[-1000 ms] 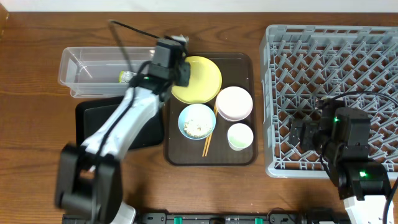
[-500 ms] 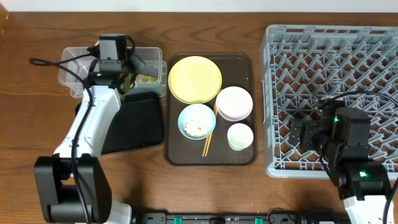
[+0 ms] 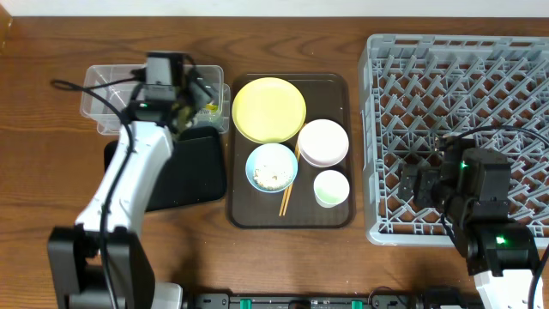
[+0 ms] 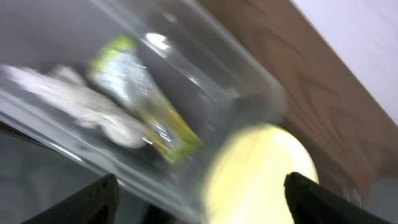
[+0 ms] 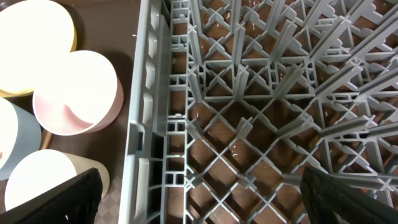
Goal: Sort waste into correct bins and load items into the dishwasher rack
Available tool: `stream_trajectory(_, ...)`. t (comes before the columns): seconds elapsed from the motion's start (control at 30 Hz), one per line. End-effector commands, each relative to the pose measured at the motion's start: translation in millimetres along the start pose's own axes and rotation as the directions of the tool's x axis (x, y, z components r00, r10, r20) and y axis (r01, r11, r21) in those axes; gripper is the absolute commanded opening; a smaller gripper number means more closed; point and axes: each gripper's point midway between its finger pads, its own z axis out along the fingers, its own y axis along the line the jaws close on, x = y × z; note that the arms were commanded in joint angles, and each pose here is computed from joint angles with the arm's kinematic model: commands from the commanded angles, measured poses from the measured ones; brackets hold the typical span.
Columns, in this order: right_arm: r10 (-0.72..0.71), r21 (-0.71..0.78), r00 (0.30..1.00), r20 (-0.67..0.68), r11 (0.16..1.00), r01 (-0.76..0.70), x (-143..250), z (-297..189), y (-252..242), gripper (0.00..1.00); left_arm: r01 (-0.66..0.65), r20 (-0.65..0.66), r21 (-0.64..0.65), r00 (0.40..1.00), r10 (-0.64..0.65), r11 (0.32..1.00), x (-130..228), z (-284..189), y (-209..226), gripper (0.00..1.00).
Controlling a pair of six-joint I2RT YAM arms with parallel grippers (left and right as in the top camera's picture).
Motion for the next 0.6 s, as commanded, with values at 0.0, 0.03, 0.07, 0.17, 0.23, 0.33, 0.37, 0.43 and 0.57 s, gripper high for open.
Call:
stream_trajectory(0.0,0.012,-0.002,1.000,0.021,1.000,-0.012,-8,-5,-1,0.99,-0.294,-0.030,0.092,0.954,0.298,0.951,38,-21,-39,0.88)
stream_trajectory(0.03,0.012,-0.002,1.000,0.021,1.000,-0.012,-8,-5,-1,0.99,-0.358,-0.049,0.101,0.930,0.364,0.928,52,-22,-45,0.88)
stream_trajectory(0.07,0.012,-0.002,1.000,0.021,1.000,-0.012,-8,-5,-1,0.99,-0.426,-0.074,0.108,0.897,0.435,0.898,68,-22,-49,0.88)
stream_trajectory(0.17,0.012,-0.002,1.000,0.021,1.000,-0.012,-8,-5,-1,0.99,-0.576,-0.153,0.142,0.791,0.592,0.805,116,-23,-56,0.88)
stream_trajectory(0.23,0.012,-0.002,1.000,0.021,1.000,-0.012,-8,-5,-1,0.99,-0.624,-0.206,0.159,0.737,0.644,0.765,143,-24,-56,0.87)
stream_trajectory(0.33,0.012,-0.002,1.000,0.021,1.000,-0.012,-8,-5,-1,0.99,-0.668,-0.255,0.186,0.675,0.692,0.721,176,-25,-57,0.82)
stream_trajectory(0.37,0.012,-0.002,1.000,0.021,1.000,-0.012,-8,-5,-1,0.99,-0.677,-0.263,0.193,0.661,0.702,0.710,183,-25,-57,0.80)
stream_trajectory(0.43,0.012,-0.002,1.000,0.020,1.000,-0.012,-8,-5,-1,0.99,-0.700,-0.281,0.210,0.625,0.728,0.682,201,-24,-59,0.79)
stream_trajectory(0.57,0.012,-0.002,1.000,0.019,1.000,-0.012,-8,-5,-1,0.99,-0.734,-0.305,0.234,0.567,0.765,0.638,230,-18,-62,0.76)
